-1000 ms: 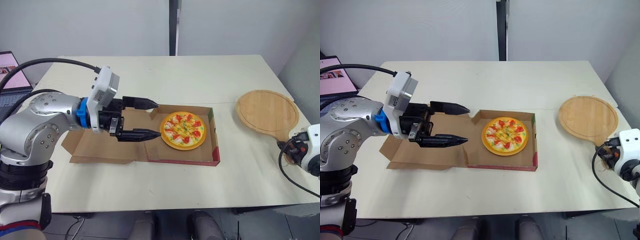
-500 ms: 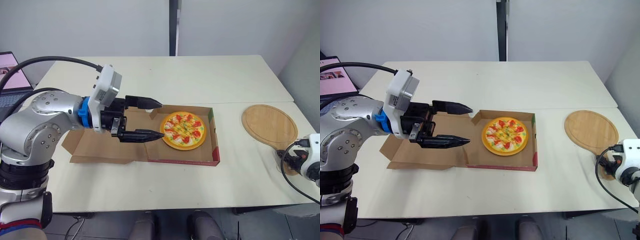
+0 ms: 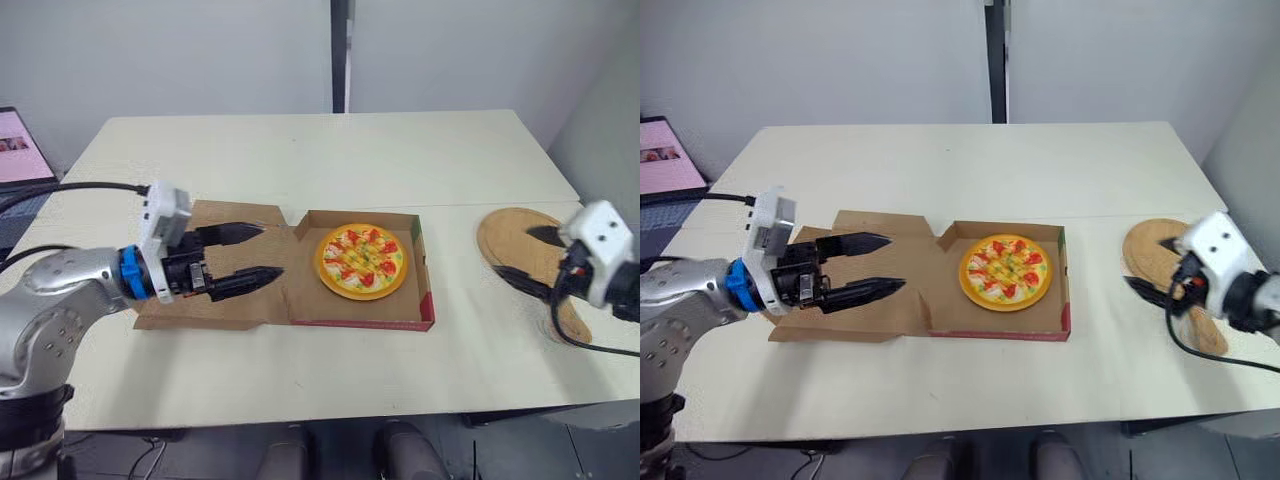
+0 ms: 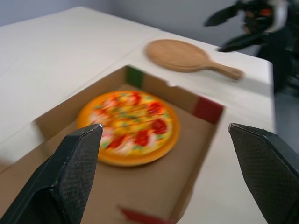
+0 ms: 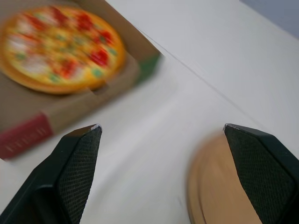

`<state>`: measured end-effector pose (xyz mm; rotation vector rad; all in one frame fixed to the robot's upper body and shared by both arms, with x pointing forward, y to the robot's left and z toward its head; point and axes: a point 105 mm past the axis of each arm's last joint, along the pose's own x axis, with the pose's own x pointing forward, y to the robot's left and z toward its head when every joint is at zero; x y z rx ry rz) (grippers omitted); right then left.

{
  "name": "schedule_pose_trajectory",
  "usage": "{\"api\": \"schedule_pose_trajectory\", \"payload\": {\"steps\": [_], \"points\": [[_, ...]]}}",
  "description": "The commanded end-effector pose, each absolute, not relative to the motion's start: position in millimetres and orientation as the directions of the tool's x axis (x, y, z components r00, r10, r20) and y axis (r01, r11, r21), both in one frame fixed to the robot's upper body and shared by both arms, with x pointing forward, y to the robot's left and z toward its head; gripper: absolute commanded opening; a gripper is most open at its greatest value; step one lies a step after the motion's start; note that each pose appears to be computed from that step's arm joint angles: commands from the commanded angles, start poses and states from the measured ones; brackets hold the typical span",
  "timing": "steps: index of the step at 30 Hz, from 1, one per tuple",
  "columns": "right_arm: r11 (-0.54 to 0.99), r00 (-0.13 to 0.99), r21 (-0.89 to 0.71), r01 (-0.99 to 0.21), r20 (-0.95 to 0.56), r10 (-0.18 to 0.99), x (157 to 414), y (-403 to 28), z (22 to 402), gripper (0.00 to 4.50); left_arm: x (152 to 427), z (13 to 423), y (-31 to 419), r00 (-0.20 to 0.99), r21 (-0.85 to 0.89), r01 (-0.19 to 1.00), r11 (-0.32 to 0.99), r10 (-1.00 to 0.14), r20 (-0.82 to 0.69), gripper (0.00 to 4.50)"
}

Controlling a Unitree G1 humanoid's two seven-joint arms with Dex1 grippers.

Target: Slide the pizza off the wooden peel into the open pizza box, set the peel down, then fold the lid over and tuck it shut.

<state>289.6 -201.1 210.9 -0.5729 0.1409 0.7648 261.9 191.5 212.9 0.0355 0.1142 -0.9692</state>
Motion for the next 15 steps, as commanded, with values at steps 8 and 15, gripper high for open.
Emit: {"api": "schedule_pose_trajectory", "payload": {"steps": [8,15], "points": [[0.151,0.340,-0.436,-0.887,-0.398,0.852,296,-107,236,4.47,227,184,265,0.890,-0.413,0.431,0.802,-0.454,0.045,4.50],[0.101,0.274,-0.412,-0.906,-0.389,0.880,293,-94,238,4.47,191,140,269,0.969,-0.727,0.182,0.662,-0.246,0.019,4.50]]}}
